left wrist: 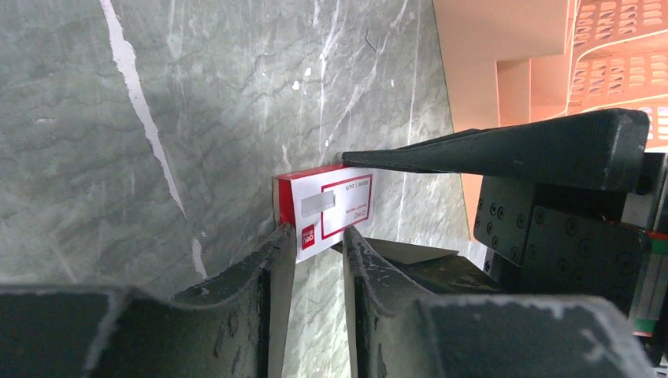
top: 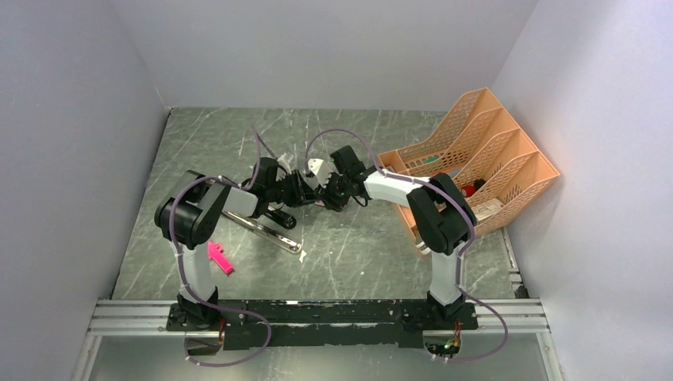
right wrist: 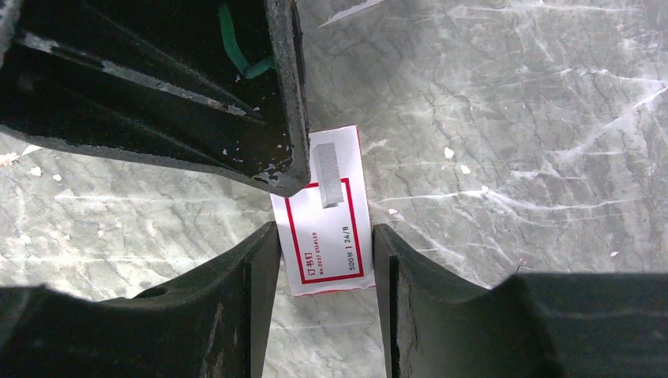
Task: Load the staples into the stapler
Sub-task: Open the staple box at the center of the board.
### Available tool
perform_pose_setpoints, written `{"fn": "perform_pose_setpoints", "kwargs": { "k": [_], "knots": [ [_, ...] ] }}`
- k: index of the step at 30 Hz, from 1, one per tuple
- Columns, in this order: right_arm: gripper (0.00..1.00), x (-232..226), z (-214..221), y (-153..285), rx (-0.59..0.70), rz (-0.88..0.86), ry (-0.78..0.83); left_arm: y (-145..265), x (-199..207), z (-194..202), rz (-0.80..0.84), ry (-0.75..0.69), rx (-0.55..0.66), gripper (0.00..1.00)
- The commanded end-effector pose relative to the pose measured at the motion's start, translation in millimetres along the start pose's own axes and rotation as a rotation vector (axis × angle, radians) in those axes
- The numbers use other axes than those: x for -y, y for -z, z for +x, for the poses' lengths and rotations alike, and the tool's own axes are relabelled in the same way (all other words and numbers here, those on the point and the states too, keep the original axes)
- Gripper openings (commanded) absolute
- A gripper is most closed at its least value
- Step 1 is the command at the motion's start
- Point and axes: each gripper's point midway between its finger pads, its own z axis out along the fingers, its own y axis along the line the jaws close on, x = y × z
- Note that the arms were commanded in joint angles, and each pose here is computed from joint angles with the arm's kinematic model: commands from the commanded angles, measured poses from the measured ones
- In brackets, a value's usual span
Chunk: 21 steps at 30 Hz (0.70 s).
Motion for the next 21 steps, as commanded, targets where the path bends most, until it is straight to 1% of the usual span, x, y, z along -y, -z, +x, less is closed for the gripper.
{"fn": "perform_pose_setpoints", "kwargs": {
  "k": [1,8,10,21],
  "knots": [
    [0.49,-12,31,-15,-0.091,-0.044,-0.008,-4,22,-4,0.105,-0.036,-0.004,0.32],
    [0.49,-14,22,-16,-0.058,-0.057,-0.003,-6,30,2,0.159,-0.044,-0.02,0.3],
    [0.5,-16,31,-23,-0.075,-0.07,-0.01,-7,32,5,0.168,-0.047,-0.029,0.3],
    [0.5,-17,26,-27,-0.055,-0.075,-0.003,-11,37,14,0.194,-0.054,-0.057,0.27]
  ]
}}
